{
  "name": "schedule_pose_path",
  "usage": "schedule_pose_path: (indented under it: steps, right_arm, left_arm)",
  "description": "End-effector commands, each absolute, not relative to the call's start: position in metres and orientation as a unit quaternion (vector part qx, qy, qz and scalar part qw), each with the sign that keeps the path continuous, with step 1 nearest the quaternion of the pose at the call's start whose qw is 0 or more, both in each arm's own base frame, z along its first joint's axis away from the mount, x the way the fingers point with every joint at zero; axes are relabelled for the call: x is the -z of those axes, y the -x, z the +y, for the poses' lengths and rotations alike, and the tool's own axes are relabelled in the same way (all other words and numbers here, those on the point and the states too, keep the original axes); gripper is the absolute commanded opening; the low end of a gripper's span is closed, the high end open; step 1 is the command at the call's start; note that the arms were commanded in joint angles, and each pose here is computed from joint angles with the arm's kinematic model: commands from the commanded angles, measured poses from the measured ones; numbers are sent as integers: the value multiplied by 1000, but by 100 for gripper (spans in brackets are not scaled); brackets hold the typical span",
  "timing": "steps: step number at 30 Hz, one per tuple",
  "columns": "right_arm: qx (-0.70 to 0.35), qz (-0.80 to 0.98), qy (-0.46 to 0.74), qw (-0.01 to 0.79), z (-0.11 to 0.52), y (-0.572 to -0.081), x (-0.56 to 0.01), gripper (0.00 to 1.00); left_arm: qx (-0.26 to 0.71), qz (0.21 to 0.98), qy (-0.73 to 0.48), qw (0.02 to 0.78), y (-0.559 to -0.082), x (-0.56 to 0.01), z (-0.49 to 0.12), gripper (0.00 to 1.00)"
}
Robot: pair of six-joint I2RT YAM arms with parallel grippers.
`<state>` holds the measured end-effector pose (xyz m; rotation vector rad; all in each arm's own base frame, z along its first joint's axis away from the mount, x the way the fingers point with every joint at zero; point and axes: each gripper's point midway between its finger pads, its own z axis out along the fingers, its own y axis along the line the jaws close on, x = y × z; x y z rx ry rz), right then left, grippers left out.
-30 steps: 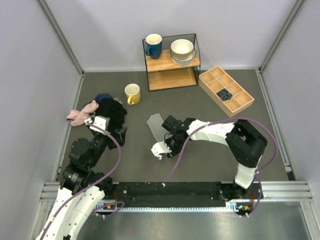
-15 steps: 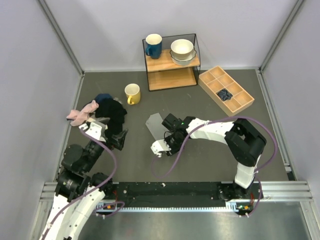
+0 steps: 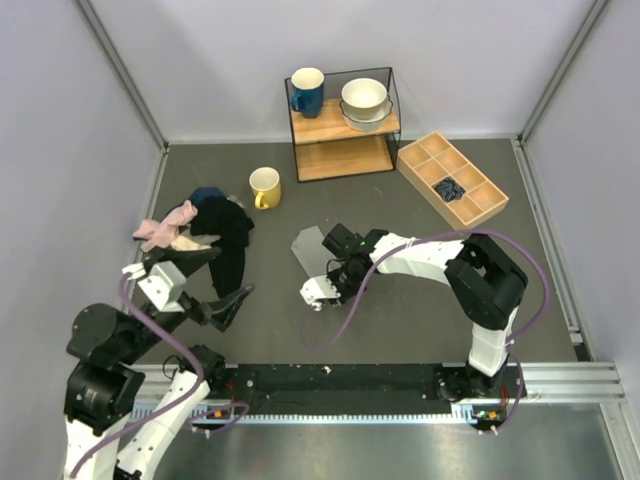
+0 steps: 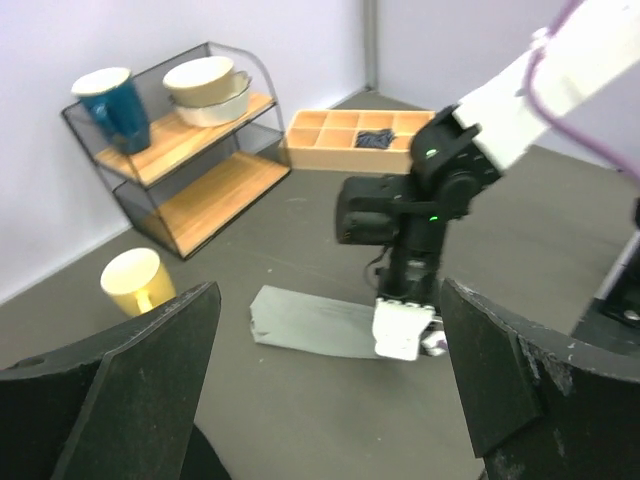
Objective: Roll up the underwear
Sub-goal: Roll the underwear to the center of the board.
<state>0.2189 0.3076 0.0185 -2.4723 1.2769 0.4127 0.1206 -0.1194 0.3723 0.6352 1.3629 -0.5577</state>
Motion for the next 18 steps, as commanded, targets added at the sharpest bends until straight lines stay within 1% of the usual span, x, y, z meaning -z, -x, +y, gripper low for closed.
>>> schedule_pose_path:
  steps: [1, 4, 5, 7, 8, 9, 10, 12, 14, 15, 17, 18]
  right_arm:
    - [-131, 484, 858, 110, 286, -229, 11, 14]
    - [-166, 503, 843, 88, 288, -224, 8, 10]
    - [-176, 511, 839, 64, 282, -216, 6, 9]
    - [-199, 524, 827, 50, 285, -212, -2, 7]
    - [-217, 531, 819, 19, 277, -201, -3, 7]
    - [-231, 533, 814, 7, 276, -196, -6, 6]
    - [-249, 535, 807, 10, 281, -196, -14, 6]
    - [-271, 542, 794, -32, 273, -184, -15, 5]
    - [-293, 548, 782, -44, 276, -183, -21, 4]
    - [-303, 555, 771, -72, 271, -177, -19, 4]
    - [-318, 562, 759, -80, 276, -180, -23, 3]
    - [-326, 569, 749, -96, 275, -178, -18, 3]
  left_arm:
    - [292, 552, -338, 704, -73, -427, -126, 97]
    - [297, 548, -362, 693, -66, -441, -130, 96]
    - [307, 544, -372, 687, -63, -441, -134, 96]
    - [357, 532, -404, 653, -53, -438, -150, 93]
    - [379, 523, -417, 640, -52, -440, -158, 90]
    - [403, 513, -429, 625, -45, -442, -164, 88]
    - [442, 504, -441, 596, -33, -442, -170, 86]
    - [476, 495, -455, 567, -30, -445, -180, 84]
    - [495, 501, -459, 541, -32, -441, -186, 82]
    - [510, 512, -462, 515, -36, -433, -194, 81]
    - [525, 525, -468, 480, -43, -421, -205, 78]
    - [536, 528, -476, 455, -39, -413, -210, 77]
